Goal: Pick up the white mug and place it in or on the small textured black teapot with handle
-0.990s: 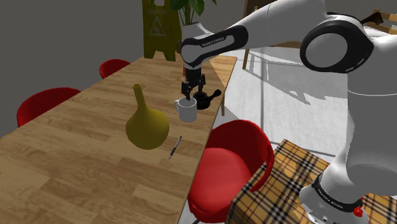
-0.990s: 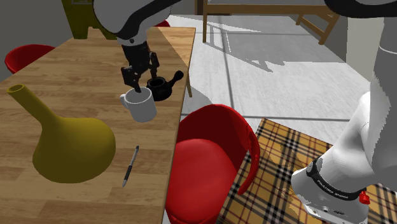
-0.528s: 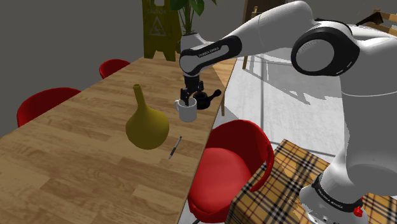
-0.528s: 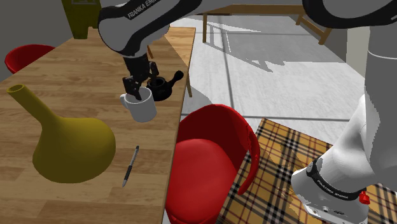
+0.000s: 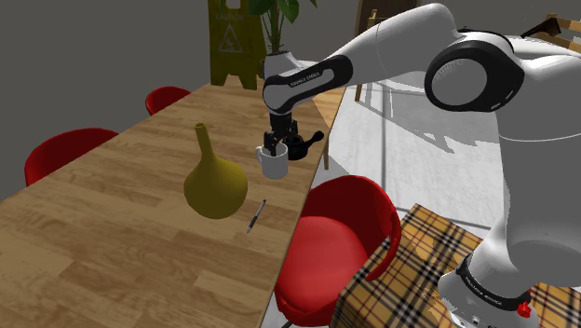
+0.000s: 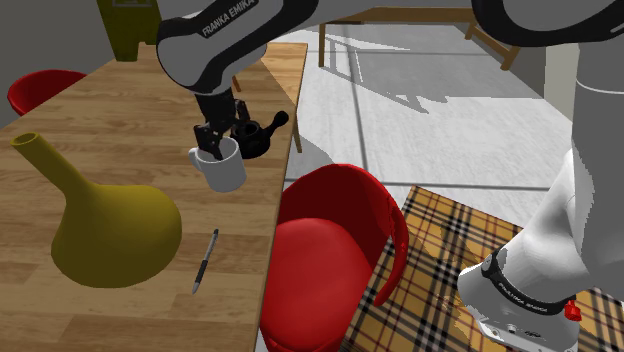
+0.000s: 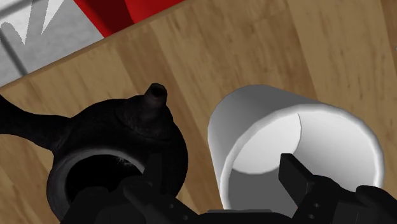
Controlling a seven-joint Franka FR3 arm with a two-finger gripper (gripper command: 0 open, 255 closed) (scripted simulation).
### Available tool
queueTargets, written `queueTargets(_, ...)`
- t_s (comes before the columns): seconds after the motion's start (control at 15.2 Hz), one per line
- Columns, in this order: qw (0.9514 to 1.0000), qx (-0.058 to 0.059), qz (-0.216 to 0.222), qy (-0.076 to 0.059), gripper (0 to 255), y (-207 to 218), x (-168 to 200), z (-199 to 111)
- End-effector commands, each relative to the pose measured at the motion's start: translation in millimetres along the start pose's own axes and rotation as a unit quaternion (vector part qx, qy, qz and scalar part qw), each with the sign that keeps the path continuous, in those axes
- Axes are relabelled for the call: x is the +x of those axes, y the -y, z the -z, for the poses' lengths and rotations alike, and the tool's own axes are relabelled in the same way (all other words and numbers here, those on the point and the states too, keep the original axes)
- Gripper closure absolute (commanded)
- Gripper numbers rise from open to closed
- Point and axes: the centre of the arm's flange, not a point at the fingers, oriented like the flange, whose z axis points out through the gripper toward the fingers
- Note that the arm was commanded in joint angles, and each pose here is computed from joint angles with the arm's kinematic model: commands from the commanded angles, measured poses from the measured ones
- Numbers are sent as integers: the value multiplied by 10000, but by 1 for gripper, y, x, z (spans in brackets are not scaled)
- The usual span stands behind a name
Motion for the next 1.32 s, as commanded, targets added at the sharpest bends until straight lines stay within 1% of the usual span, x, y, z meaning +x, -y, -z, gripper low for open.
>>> queueTargets(0.0,10000,-3,-5,8,0,-1,0,-1)
queueTargets(0.07,10000,-3,-5,8,255,-1,0,-1)
queueTargets(0.66,10000,-3,-5,8,255,-1,0,-1)
queueTargets(1.25,10000,-3,-5,8,255,-1,-1,46)
